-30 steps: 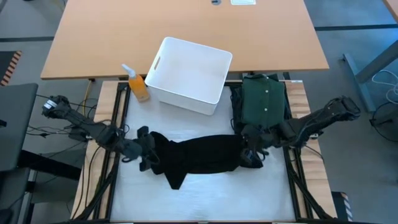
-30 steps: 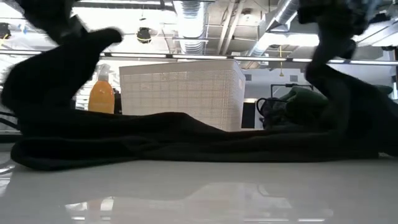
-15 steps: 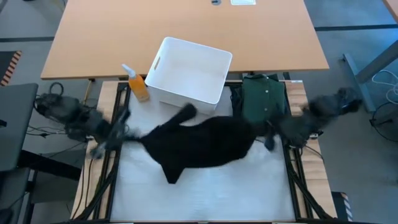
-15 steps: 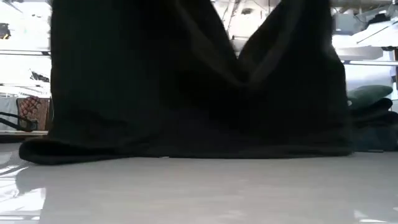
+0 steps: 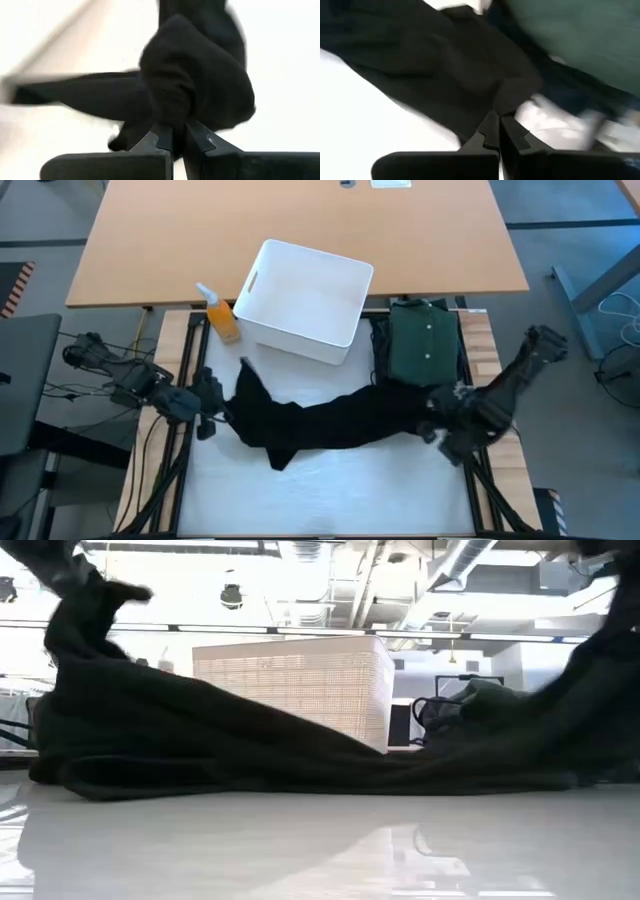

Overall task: Fold laundry
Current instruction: Fold the black shirt

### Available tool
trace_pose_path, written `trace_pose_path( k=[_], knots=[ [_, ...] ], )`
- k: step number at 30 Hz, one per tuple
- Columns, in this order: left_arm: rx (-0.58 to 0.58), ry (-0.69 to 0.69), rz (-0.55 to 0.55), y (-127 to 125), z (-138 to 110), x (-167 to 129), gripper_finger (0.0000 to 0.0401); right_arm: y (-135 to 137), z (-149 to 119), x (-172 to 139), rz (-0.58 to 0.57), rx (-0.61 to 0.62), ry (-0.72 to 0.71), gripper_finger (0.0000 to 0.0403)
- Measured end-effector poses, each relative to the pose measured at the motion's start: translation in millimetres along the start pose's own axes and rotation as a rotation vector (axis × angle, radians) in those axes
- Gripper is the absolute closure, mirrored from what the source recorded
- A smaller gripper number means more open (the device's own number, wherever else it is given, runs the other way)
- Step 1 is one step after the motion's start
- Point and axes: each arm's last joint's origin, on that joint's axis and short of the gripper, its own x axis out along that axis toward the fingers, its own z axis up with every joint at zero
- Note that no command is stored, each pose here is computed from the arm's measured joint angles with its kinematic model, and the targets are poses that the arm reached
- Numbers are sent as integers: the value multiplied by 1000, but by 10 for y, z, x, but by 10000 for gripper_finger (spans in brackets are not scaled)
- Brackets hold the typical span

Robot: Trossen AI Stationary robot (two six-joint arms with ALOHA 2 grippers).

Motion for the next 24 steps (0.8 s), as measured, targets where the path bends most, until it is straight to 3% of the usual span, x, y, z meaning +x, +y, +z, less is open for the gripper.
trace_pose_path(
  k=[3, 6, 9, 15, 19, 22, 24],
  knots=[
    [-63, 95, -74, -26, -85, 87, 401, 132, -90, 114, 90, 13, 137, 387],
    [-91, 213, -166, -58, -192, 187, 401, 306, -239, 214, 254, -21, 329, 382],
    [-103, 302, -229, -95, -288, 284, 401, 403, -333, 272, 343, -73, 407, 374],
    [-116, 395, -267, -111, -431, 409, 401, 398, -288, 159, 317, -108, 461, 343],
    [-125, 399, -266, -109, -437, 412, 401, 309, -179, 26, 230, -148, 451, 326],
    [-125, 402, -269, -110, -438, 411, 401, 257, -119, -18, 177, -173, 377, 310],
    [-118, 401, -271, -110, -438, 411, 401, 278, -77, -4, 191, -201, 233, 296]
  ],
)
